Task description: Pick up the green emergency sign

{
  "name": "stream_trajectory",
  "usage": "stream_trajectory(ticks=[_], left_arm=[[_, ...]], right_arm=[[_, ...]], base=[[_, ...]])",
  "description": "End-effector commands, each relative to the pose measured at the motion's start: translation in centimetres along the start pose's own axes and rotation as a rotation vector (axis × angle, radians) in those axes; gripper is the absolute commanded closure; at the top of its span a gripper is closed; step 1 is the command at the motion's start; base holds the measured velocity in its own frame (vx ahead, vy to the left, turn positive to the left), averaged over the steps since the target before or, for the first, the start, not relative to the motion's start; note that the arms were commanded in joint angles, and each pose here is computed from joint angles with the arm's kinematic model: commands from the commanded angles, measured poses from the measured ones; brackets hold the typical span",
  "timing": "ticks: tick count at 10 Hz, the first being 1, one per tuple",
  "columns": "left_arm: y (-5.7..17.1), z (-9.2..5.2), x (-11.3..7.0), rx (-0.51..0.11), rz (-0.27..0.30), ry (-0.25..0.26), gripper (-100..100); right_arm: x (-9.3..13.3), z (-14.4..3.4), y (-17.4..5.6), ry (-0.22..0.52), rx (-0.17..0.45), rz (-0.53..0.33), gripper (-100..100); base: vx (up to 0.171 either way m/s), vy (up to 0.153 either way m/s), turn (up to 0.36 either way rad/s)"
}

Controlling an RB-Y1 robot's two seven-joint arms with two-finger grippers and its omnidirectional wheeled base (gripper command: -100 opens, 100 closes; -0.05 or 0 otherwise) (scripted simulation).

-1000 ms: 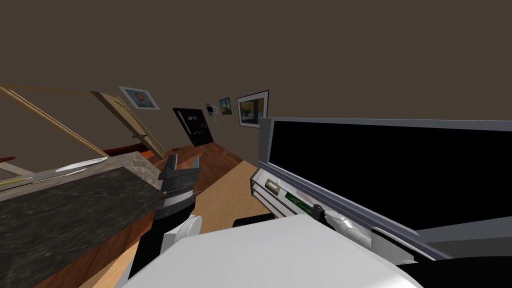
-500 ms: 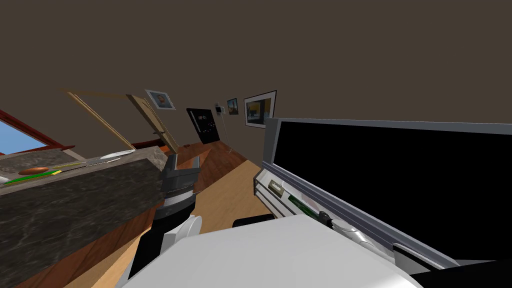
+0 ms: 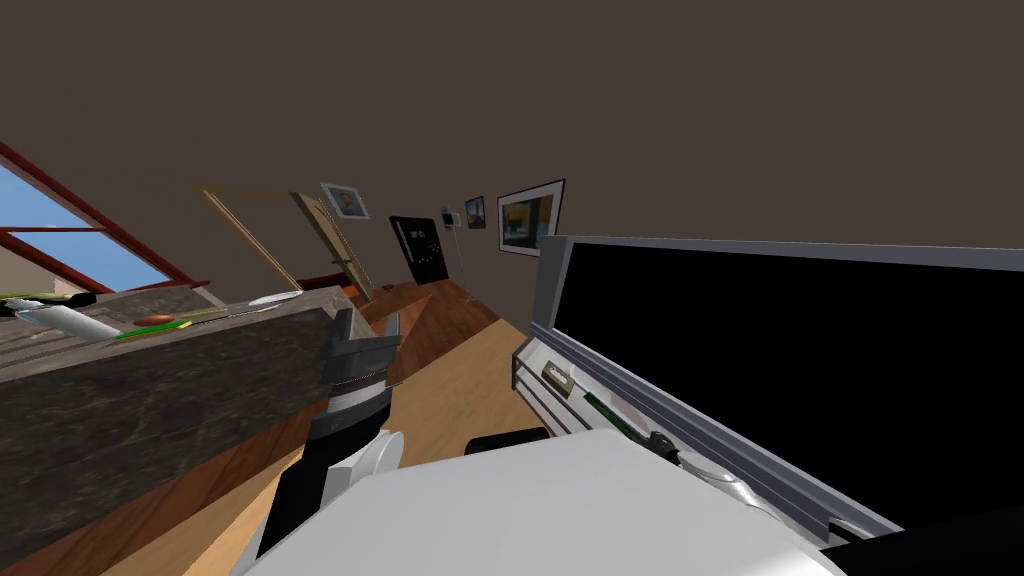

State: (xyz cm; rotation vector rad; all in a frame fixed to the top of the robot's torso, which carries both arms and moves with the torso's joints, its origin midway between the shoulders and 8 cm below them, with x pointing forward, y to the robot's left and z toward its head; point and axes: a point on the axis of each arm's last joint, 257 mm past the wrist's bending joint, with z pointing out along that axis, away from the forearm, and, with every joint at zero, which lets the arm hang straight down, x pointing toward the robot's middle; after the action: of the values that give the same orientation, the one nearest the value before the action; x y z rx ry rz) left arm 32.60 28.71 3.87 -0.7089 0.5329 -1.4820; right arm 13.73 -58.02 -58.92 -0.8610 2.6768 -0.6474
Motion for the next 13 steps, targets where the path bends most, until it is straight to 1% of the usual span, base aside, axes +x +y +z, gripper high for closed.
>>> stream_trajectory(ticks=[1, 3, 4, 5, 6, 7, 8, 9, 10, 11, 12, 13], left_arm=[[0.0, 0.0, 0.0, 0.000, 0.000, 0.000, 0], [0.0, 0.0, 0.0, 0.000, 0.000, 0.000, 0], [0.0, 0.0, 0.0, 0.000, 0.000, 0.000, 0], [0.0, 0.0, 0.0, 0.000, 0.000, 0.000, 0], [0.0, 0.0, 0.0, 0.000, 0.000, 0.000, 0], [0.0, 0.0, 0.0, 0.000, 0.000, 0.000, 0], [0.0, 0.0, 0.0, 0.000, 0.000, 0.000, 0], [0.0, 0.0, 0.0, 0.000, 0.000, 0.000, 0], [0.0, 0.0, 0.0, 0.000, 0.000, 0.000, 0], [0.0, 0.0, 0.0, 0.000, 0.000, 0.000, 0], [0.0, 0.0, 0.0, 0.000, 0.000, 0.000, 0], [0.0, 0.0, 0.0, 0.000, 0.000, 0.000, 0]], right_arm=[[1.7, -0.6, 0.4, 0.017, 0.000, 0.019, 100], [1.7, -0.6, 0.4, 0.017, 0.000, 0.019, 100], [3.4, -1.4, 0.4, 0.032, 0.010, 0.051, 100], [3.7, -1.5, 0.6, 0.037, 0.007, 0.051, 100], [4.9, -2.2, 0.3, 0.045, 0.023, 0.081, 100], [5.7, -2.4, 0.8, 0.057, 0.017, 0.081, 100], [6.5, -3.0, 0.1, 0.062, 0.038, 0.110, 100], [7.6, -3.4, 0.9, 0.076, 0.028, 0.109, 100], [7.6, -3.4, 0.9, 0.076, 0.028, 0.109, 100], [9.3, -4.5, 0.7, 0.094, 0.042, 0.136, 100], [8.6, -4.1, 1.1, 0.087, 0.034, 0.123, 100], [8.7, -4.2, 1.0, 0.088, 0.037, 0.127, 0]], base=[[-0.012, 0.007, 0.171], [-0.004, 0.003, -0.032], [-0.011, 0.014, 0.232], [-0.012, 0.008, 0.183], [-0.019, 0.011, 0.266], [-0.014, 0.005, 0.136], [-0.018, 0.017, 0.234], [-0.011, 0.010, 0.152], [-0.001, 0.003, -0.014], [-0.012, 0.015, 0.225], [-0.008, 0.002, 0.055], [0.000, 0.000, 0.000]])
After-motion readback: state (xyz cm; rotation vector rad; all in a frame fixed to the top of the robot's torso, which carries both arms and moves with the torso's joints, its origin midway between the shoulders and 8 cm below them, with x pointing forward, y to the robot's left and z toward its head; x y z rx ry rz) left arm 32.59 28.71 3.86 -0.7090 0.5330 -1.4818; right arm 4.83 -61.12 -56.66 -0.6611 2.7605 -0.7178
